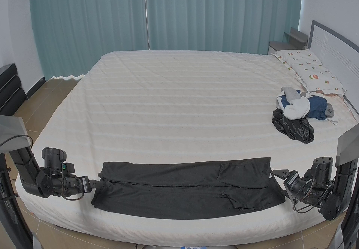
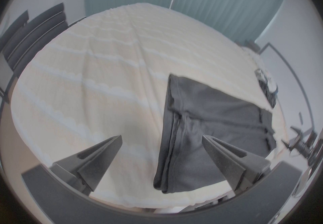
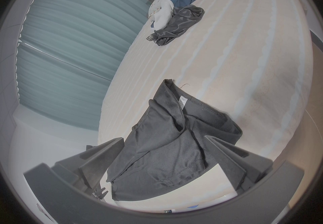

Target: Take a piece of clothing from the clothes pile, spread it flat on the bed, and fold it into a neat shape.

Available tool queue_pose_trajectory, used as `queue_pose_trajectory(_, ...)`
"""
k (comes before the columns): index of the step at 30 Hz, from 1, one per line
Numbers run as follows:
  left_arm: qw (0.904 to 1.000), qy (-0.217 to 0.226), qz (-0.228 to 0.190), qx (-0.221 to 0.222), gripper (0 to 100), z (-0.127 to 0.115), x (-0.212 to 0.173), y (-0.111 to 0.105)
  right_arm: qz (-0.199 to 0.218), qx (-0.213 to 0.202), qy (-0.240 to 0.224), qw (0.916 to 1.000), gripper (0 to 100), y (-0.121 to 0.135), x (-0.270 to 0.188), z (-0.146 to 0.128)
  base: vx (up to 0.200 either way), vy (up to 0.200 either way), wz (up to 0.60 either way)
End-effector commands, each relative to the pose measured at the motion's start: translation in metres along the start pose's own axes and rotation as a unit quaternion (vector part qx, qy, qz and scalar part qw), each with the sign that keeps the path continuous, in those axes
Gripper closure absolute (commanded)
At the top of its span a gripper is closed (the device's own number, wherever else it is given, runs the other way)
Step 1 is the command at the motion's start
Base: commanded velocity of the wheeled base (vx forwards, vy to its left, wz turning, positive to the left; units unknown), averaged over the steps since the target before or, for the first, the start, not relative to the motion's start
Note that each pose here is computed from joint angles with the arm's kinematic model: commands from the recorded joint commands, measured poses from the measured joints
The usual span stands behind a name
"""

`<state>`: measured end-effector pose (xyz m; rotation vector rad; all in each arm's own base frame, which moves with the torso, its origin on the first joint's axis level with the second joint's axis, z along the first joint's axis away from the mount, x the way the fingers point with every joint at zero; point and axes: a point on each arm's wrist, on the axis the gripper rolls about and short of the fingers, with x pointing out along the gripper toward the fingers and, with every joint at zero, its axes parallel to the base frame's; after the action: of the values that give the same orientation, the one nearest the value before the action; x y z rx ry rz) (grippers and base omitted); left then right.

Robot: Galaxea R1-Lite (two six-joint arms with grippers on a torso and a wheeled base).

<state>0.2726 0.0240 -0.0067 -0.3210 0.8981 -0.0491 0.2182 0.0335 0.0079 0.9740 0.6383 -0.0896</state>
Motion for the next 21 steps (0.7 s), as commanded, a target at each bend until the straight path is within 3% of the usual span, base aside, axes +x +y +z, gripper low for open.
queue_pose_trajectory(1,0.9975,-0.05,-0.028,-0.04,0,0.031,-0.014,0.007,-0.001,0.002,0.014,0.9999,0,-0.002,-0.002,-0.003,0.0,0.0,0.0)
queue_pose_trajectory(9,0.9789,-0.05,-0.067,-0.186,0,0.095,0.007,-0.019,0.008,0.016,0.026,0.9995,0,-0.007,-0.003,0.004,0.0,0.0,0.0)
queue_pose_trajectory(16,0.9828,-0.022,-0.069,-0.17,0,0.104,0.057,-0.039,0.023,0.05,0.028,0.9981,0,-0.019,-0.006,0.025,0.0,0.0,0.0)
queue_pose_trajectory(21,0.9864,-0.021,-0.047,-0.156,0,0.1,0.076,-0.038,0.043,0.069,0.054,0.9952,0,-0.031,-0.007,0.037,0.0,0.0,0.0)
